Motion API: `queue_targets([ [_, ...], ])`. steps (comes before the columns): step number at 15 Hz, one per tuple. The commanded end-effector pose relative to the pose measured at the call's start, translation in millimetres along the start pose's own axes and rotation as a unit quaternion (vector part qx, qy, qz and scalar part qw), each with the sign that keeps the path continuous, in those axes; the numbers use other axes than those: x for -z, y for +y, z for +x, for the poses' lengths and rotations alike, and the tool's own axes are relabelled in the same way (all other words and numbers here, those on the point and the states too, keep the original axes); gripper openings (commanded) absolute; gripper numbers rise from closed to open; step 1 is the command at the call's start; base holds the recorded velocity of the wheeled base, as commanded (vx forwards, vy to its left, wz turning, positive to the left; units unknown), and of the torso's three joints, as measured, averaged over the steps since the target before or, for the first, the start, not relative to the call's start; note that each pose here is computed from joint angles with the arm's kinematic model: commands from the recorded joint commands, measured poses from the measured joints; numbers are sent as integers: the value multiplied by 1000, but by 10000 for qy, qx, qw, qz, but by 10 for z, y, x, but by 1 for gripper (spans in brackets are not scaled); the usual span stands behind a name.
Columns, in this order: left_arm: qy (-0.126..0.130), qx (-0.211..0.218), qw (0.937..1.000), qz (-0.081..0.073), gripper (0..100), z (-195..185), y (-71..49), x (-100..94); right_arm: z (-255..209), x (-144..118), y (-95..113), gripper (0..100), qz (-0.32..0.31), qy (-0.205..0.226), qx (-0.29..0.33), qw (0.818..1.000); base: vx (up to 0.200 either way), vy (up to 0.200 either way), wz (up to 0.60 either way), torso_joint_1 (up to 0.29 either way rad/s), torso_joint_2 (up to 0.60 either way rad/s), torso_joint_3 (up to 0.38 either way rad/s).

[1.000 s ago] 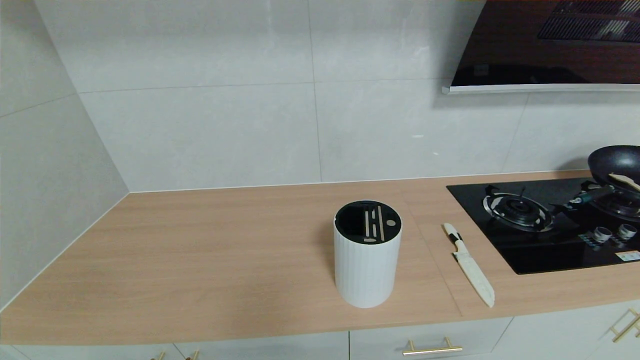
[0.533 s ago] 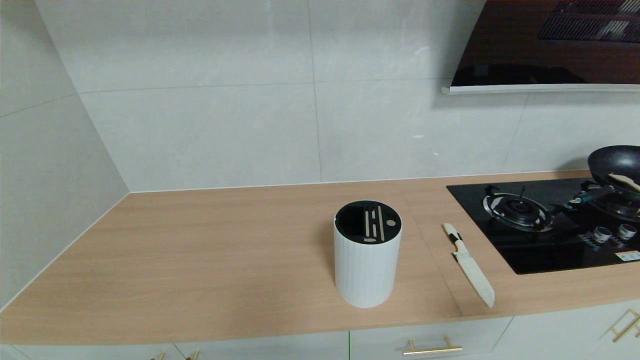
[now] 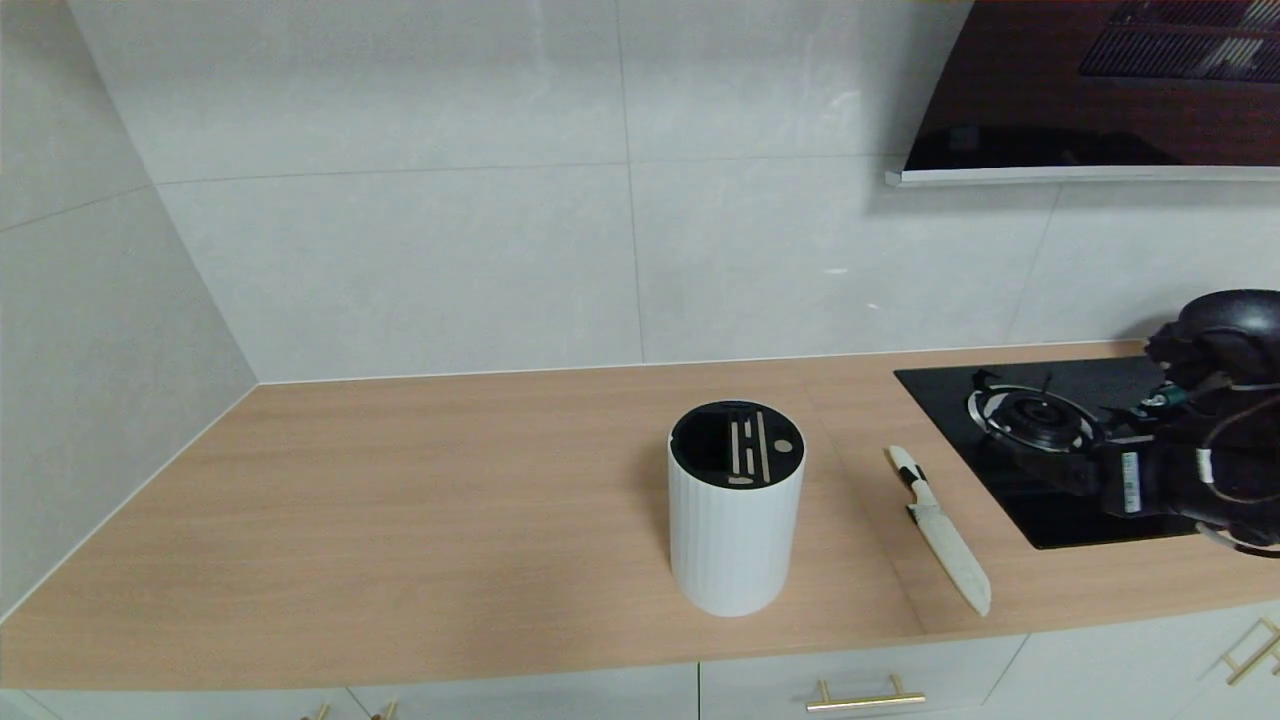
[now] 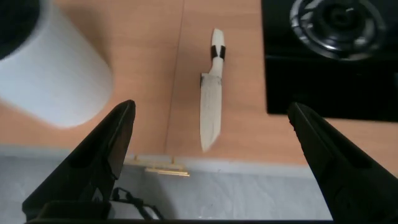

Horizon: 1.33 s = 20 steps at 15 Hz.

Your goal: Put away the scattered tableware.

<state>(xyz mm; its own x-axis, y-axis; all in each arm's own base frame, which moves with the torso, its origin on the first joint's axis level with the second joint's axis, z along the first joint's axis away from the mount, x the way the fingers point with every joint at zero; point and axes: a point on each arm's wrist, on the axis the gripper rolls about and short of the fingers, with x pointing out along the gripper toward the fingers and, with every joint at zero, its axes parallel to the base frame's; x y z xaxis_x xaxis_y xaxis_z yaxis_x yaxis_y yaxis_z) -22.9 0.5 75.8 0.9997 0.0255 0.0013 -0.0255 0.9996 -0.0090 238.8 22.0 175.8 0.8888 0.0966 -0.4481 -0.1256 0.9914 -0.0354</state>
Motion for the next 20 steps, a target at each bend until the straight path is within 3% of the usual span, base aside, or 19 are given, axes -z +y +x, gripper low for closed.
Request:
queue_targets([
  [1,-1,-3,10000,-1,100,0,0,-1,770,316,58,100,-51,755,-113,9971,0,0,0,0,0,0],
  [5,-1,-3,10000,-1,100,0,0,-1,1321,602,66,100,-87,880,-53,9961,0,0,0,0,0,0],
  [20,-1,-3,10000,-1,100,0,0,-1,2135,1115,-9,100,4,873,109,9961,0,0,0,0,0,0],
])
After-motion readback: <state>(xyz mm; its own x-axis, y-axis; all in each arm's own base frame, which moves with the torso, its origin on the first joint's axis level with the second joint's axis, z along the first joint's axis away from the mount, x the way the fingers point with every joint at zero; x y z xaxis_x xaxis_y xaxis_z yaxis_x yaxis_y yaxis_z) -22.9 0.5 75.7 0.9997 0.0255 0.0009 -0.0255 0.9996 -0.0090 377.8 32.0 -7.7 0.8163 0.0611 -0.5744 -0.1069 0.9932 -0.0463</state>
